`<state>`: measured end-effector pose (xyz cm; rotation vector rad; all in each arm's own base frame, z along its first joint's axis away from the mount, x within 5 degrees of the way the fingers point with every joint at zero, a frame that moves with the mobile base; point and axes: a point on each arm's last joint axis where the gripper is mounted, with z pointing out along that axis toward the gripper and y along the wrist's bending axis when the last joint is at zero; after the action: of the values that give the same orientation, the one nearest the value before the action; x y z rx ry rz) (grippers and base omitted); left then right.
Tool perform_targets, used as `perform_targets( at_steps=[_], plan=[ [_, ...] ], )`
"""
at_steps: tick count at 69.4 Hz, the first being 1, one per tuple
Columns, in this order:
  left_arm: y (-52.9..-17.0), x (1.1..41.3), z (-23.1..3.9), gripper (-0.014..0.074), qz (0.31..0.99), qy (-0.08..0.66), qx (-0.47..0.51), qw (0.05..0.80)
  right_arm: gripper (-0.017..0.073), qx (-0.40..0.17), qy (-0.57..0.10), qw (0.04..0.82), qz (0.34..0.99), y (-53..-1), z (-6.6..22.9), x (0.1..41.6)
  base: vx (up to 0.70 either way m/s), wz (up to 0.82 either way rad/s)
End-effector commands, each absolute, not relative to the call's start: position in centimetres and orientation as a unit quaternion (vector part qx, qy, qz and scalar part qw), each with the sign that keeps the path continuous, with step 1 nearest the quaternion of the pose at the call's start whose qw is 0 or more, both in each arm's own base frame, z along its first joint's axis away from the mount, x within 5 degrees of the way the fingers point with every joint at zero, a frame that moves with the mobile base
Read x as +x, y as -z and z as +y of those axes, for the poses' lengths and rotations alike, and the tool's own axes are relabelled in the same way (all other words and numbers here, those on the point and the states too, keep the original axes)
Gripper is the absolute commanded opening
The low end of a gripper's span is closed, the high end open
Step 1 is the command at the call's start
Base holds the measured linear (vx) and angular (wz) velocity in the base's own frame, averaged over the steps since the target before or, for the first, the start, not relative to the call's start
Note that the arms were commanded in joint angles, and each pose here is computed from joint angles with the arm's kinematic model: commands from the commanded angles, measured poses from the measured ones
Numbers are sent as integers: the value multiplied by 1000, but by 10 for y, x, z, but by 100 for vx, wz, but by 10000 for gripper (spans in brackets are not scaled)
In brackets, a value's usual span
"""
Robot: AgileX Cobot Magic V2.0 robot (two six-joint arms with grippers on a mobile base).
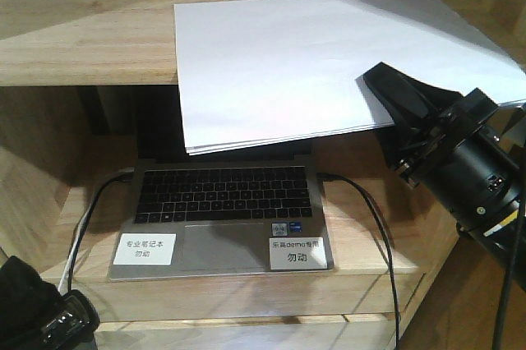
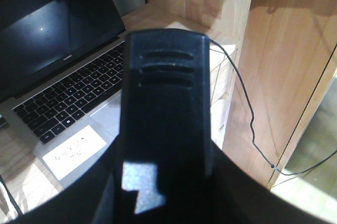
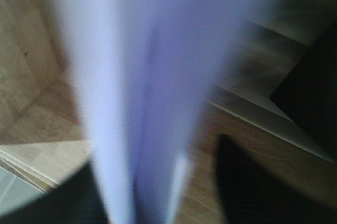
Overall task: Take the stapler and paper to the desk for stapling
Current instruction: 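Grasp the edge of the white paper stack with the right gripper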
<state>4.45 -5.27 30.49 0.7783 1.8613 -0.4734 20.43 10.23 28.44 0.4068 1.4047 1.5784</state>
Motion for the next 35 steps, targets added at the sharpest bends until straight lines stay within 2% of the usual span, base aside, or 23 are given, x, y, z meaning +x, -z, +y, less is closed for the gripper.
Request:
perform_targets(
  at_steps=[1,7,35],
  plan=[
    [-322,47,-53,-6,750,214,293,554,135,150,-672,493,531,-302,102,204,0,0],
    [-322,47,-53,-6,750,214,293,554,-18,145,-675,492,530,-303,102,203,0,0],
    [-322,47,-53,-6,750,214,293,554,-8,151,-690,488,512,-298,89,171,0,0]
  ],
)
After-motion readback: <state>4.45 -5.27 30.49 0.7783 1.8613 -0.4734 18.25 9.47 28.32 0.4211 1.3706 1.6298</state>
